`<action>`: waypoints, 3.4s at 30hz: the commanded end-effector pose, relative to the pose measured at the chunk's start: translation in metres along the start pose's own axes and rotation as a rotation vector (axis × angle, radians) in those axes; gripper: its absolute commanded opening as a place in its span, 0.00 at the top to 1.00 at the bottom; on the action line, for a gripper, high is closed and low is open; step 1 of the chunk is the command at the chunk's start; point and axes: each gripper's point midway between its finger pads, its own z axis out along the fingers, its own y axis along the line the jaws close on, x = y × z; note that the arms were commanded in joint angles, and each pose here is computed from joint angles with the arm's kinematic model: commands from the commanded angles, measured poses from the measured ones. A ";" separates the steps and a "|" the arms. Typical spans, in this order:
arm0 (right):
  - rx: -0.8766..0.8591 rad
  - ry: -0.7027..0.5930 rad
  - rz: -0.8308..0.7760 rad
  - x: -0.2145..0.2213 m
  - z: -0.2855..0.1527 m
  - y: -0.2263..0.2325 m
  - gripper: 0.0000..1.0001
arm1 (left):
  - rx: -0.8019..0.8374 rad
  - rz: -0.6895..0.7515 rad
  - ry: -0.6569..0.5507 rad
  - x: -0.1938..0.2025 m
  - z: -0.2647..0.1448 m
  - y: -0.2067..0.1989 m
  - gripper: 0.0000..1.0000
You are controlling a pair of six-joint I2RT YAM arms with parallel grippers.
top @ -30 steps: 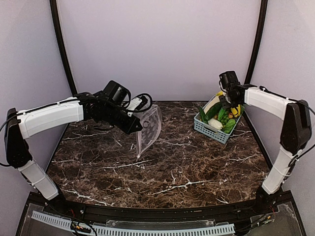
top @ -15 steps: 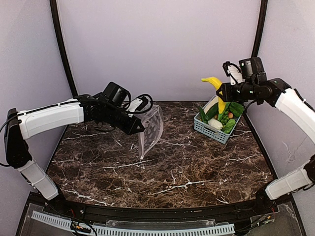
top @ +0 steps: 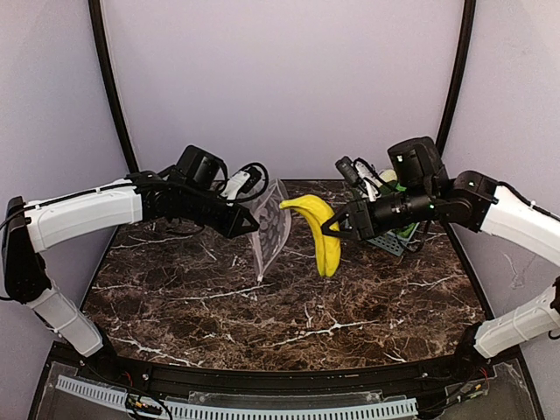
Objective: Place the food in the zip-top bag and seal the zipper
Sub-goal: Place the fake fruit in the zipper food storage bag.
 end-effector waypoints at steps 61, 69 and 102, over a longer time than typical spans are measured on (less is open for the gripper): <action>0.500 -0.352 -0.429 0.009 0.059 -0.015 0.78 | 0.458 -0.188 -0.008 -0.014 -0.014 -0.054 0.99; 0.600 -0.276 -0.382 0.026 0.055 -0.038 0.78 | 0.448 -0.195 -0.019 -0.017 -0.016 -0.048 0.99; 0.789 -0.202 -0.115 0.002 0.067 -0.053 0.50 | 0.458 -0.191 -0.019 -0.015 -0.013 -0.048 0.99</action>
